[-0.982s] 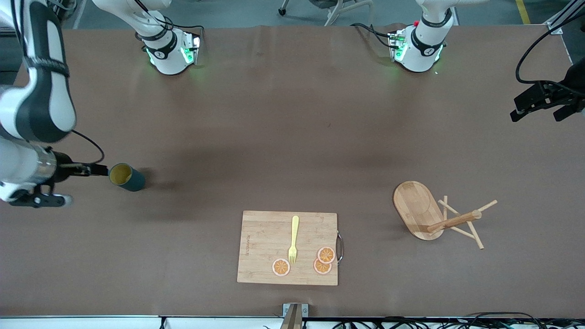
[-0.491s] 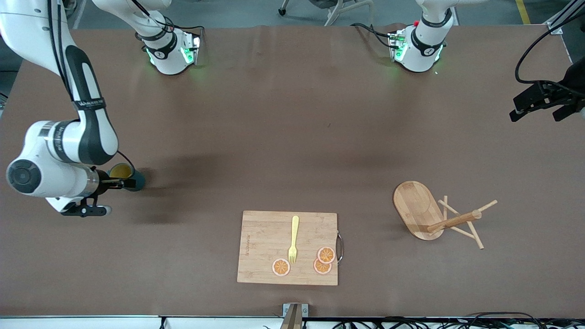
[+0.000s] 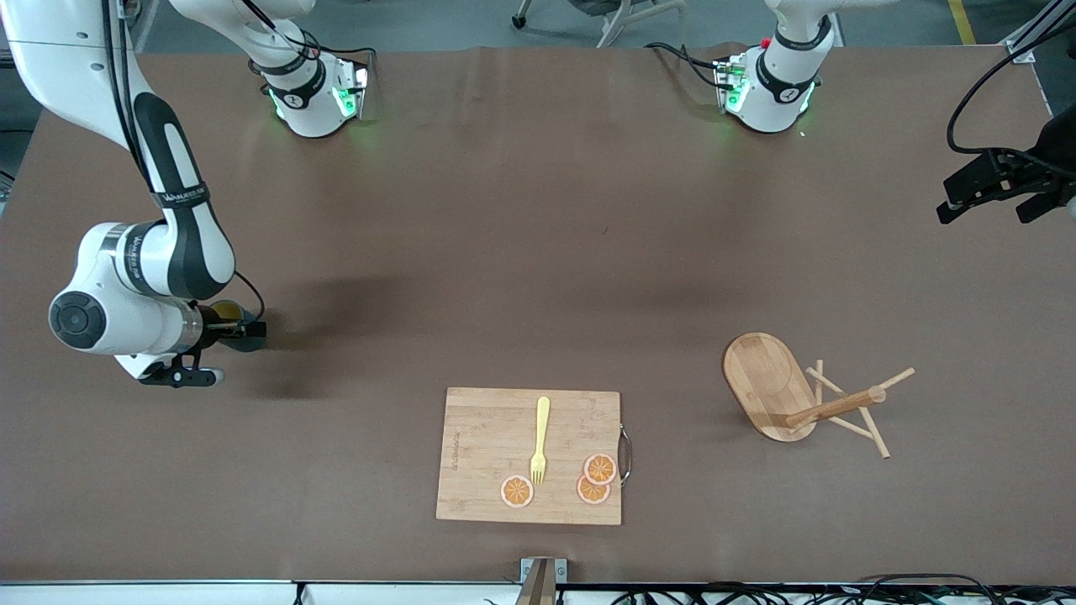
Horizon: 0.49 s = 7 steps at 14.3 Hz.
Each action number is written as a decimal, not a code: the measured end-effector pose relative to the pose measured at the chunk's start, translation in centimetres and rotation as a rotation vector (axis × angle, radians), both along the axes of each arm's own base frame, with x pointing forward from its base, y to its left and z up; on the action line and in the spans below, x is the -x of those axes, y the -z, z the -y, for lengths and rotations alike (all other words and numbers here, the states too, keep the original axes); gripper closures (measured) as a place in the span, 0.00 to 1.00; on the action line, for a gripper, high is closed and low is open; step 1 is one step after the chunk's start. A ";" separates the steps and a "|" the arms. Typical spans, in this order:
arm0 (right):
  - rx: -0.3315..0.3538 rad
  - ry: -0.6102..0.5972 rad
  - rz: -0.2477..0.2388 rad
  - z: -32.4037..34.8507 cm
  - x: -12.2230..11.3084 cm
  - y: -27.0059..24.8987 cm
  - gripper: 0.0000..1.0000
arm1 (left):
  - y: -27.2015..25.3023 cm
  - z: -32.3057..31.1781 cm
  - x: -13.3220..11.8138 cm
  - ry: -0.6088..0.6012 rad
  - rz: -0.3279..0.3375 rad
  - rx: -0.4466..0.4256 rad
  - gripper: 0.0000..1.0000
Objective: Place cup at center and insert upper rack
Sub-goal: 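Reach the right gripper to the teal mug and close on its rim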
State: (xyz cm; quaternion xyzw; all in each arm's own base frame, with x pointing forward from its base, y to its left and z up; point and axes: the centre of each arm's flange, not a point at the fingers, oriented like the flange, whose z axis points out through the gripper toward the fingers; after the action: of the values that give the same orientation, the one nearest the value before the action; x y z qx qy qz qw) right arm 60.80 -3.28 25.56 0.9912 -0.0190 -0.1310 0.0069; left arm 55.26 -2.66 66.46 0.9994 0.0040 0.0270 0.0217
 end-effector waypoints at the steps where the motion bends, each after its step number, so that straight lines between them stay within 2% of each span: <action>1: -0.001 0.001 -0.006 0.0 0.2 0.2 0.00 | 0.0 0.0 0.0 0.000 0.000 0.000 0.00; 4: -0.003 0.002 -0.028 -0.2 0.9 1.1 0.03 | 0.0 0.0 0.0 0.000 0.000 0.000 0.00; 5: -0.003 0.002 -0.034 -0.2 1.1 1.3 0.09 | 0.0 0.0 0.0 0.000 0.000 0.000 0.00; 7: -0.004 0.004 -0.045 -0.2 1.5 1.8 0.30 | 0.0 0.0 0.0 0.000 0.000 0.000 0.00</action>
State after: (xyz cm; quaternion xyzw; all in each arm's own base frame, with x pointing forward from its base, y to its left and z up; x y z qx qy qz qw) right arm 59.31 -3.11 23.81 0.9880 -0.0204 -0.1532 0.0052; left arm 55.26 -2.66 66.46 0.9994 0.0040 0.0270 0.0217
